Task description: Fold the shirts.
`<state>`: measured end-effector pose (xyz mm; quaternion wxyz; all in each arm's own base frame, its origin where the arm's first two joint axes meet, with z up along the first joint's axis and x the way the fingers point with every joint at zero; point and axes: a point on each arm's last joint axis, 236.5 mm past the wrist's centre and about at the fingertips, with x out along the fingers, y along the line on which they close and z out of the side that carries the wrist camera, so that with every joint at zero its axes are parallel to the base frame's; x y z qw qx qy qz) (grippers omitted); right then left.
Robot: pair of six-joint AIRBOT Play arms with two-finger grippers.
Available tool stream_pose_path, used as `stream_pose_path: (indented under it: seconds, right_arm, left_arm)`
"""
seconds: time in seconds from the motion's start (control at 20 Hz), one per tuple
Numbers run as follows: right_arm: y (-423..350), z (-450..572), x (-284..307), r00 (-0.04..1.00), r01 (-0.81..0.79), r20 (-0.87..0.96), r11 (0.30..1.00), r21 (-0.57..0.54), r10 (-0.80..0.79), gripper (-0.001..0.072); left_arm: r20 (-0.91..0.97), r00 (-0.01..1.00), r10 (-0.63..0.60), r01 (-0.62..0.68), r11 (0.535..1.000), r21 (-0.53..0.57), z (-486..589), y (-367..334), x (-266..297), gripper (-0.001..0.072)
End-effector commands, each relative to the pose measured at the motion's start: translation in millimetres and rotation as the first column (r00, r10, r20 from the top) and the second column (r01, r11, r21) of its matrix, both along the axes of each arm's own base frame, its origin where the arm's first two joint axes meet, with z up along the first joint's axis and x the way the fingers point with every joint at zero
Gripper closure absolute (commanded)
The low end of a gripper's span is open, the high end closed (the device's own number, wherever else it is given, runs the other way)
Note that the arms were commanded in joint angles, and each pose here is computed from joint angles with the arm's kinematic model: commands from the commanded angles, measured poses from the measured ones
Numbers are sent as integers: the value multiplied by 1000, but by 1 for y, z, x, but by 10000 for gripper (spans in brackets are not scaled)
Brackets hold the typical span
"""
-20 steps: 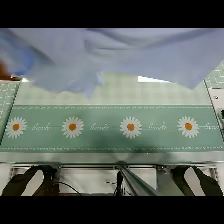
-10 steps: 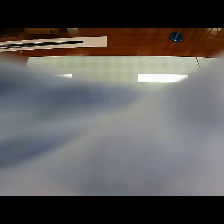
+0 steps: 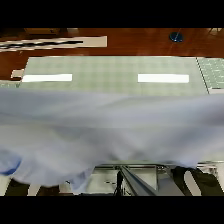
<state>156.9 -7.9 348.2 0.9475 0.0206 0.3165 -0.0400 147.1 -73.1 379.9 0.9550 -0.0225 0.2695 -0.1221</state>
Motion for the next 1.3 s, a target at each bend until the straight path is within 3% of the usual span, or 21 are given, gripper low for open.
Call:
stream_pose_path:
  seconds: [0.0,0.2,0.5,0.9,1.25]
  right_arm:
    - [-26,-83,39,958,-7,-286,997,-76,-15,691]
    - [-33,-152,150,913,-73,-407,994,-85,32,691]
    - [-33,-219,286,949,-93,-306,994,-59,71,692]
    - [-33,-251,373,990,-79,-120,996,-43,74,692]
    - [-38,-300,402,991,-61,-121,998,-28,57,692]
  left_arm:
    - [-247,967,-61,43,996,-78,-75,6,42,686]
    - [-303,937,-173,106,968,-226,-133,2,128,686]
    - [-357,888,-292,209,945,-251,-228,-30,252,685]
    - [-267,952,-151,102,977,-189,-302,-18,356,684]
    - [-260,962,-83,41,985,-165,-348,-13,390,683]
